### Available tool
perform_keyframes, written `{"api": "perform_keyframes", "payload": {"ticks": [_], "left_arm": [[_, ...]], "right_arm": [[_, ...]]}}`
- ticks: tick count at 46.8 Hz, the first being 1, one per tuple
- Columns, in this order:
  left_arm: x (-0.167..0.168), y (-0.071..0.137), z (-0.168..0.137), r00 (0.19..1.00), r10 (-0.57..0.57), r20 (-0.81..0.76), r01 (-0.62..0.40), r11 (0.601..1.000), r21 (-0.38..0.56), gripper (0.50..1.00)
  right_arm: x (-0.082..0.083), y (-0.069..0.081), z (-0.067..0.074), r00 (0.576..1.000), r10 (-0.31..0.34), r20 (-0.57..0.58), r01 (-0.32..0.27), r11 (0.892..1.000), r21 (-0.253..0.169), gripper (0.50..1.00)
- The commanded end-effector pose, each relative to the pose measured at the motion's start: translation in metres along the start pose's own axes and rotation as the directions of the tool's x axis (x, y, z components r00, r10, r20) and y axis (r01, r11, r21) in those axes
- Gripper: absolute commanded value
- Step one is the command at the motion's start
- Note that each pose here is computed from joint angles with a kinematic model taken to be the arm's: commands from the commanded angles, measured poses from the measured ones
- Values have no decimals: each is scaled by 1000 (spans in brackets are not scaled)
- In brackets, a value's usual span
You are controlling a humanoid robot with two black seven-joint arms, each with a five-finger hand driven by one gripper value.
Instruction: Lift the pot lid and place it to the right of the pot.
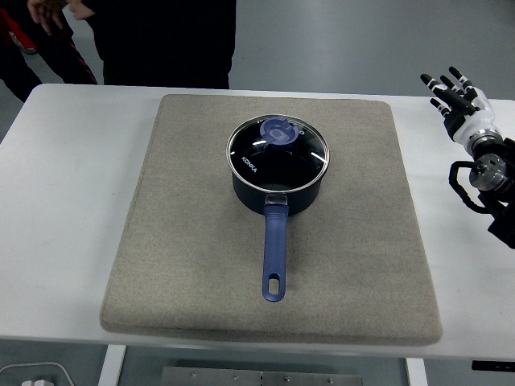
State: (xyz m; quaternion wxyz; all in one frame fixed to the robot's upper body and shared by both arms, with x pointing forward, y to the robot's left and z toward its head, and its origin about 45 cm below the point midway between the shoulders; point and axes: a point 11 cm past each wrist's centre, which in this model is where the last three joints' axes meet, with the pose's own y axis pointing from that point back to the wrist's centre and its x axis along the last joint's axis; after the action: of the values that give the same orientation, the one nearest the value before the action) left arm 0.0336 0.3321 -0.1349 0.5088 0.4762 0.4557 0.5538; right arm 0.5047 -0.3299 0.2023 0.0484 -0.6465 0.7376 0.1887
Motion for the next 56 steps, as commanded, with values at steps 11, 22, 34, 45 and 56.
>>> {"api": "perform_keyframes", "payload": {"ticks": [11, 22, 34, 45, 56], "left_arm": [[0, 0, 0, 1000, 1, 2, -1, 1000, -2, 1000], [0, 0, 0, 1000, 0, -1, 0, 1000, -2, 1000], [1, 1, -24, 1000, 2, -9, -2, 999, 40, 1000], [1, 1, -24, 1000, 2, -9, -2, 999, 40, 1000], [1, 1, -24, 1000, 2, -9, -2, 999, 40, 1000]], "right_arm": [[2, 0, -1, 1000, 2, -1, -2, 1000, 2, 946], [3, 1, 0, 1000, 5, 1, -5, 1000, 1, 946], [5, 0, -5, 1000, 7, 2, -7, 1000, 10, 946], [17, 1, -13, 1000, 22, -2, -22, 1000, 22, 946], [25, 2, -17, 999, 31, -3, -31, 999, 29, 946]]}}
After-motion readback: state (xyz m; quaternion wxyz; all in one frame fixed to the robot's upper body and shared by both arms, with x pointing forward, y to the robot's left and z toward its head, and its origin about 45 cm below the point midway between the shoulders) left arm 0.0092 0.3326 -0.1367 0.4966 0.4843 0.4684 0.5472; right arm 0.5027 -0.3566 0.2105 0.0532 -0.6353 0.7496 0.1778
